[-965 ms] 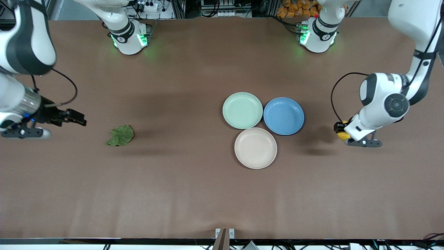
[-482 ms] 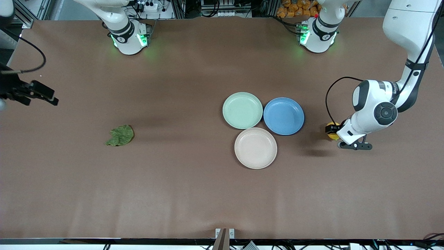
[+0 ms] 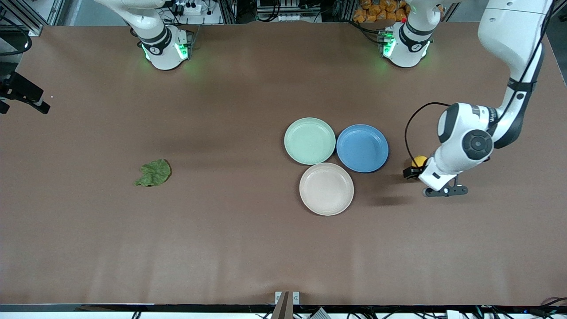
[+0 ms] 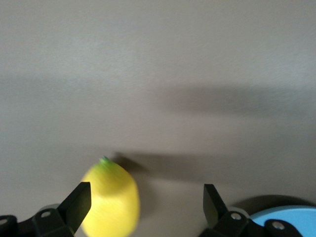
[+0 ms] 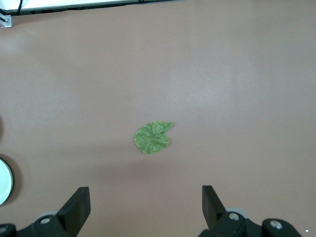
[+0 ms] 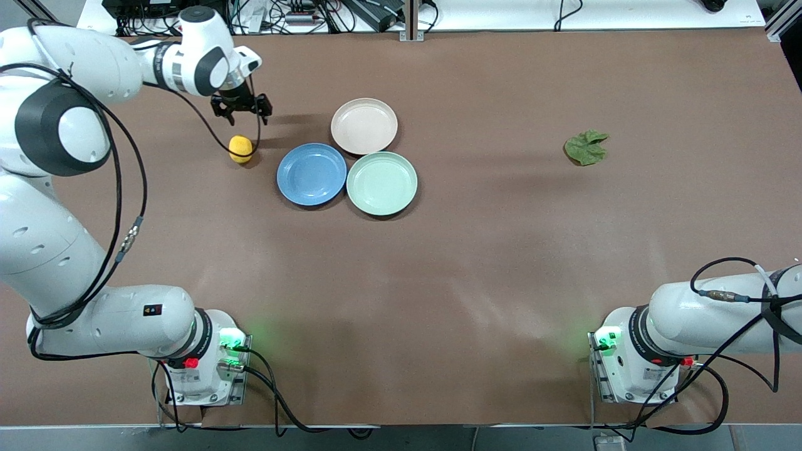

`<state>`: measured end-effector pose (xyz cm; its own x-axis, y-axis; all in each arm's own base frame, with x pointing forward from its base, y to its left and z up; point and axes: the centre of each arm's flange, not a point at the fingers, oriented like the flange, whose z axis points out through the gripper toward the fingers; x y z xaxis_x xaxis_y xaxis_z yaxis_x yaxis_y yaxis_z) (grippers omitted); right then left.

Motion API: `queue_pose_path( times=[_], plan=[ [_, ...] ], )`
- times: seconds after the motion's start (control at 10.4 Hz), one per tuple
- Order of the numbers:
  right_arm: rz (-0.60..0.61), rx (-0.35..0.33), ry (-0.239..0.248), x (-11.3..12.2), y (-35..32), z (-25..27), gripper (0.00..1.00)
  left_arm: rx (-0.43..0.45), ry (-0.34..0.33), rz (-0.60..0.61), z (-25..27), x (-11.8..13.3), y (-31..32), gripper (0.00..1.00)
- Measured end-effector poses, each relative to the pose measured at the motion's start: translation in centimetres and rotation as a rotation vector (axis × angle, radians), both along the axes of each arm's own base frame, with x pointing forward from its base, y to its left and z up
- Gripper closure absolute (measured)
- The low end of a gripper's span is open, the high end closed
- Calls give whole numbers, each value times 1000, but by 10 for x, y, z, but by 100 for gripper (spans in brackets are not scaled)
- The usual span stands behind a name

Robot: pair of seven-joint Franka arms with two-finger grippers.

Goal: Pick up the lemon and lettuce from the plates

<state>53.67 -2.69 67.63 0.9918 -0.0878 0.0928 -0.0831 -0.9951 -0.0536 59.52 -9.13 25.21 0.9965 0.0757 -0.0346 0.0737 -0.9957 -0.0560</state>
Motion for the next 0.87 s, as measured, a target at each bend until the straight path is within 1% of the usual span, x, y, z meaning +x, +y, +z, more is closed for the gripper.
queue_pose_path(
  times=[0.19,0.29,0.58,0.68,0.77,0.87],
  plan=[
    [-39,0,6,0,11,-1,0,2,-3,15,7,-9,-13,0],
    [-40,-3,9,0,14,-1,0,10,-4,19,13,-19,-13,0],
    [-18,-12,3,-1,14,5,0,28,-21,39,47,-66,-16,0],
    [6,-25,12,-3,15,7,0,36,-33,41,60,-81,-14,0],
    [29,-55,26,-5,18,6,0,45,-49,42,71,-93,-12,0],
    [60,-101,37,-5,33,4,0,51,-67,46,85,-102,-10,0]
  ],
)
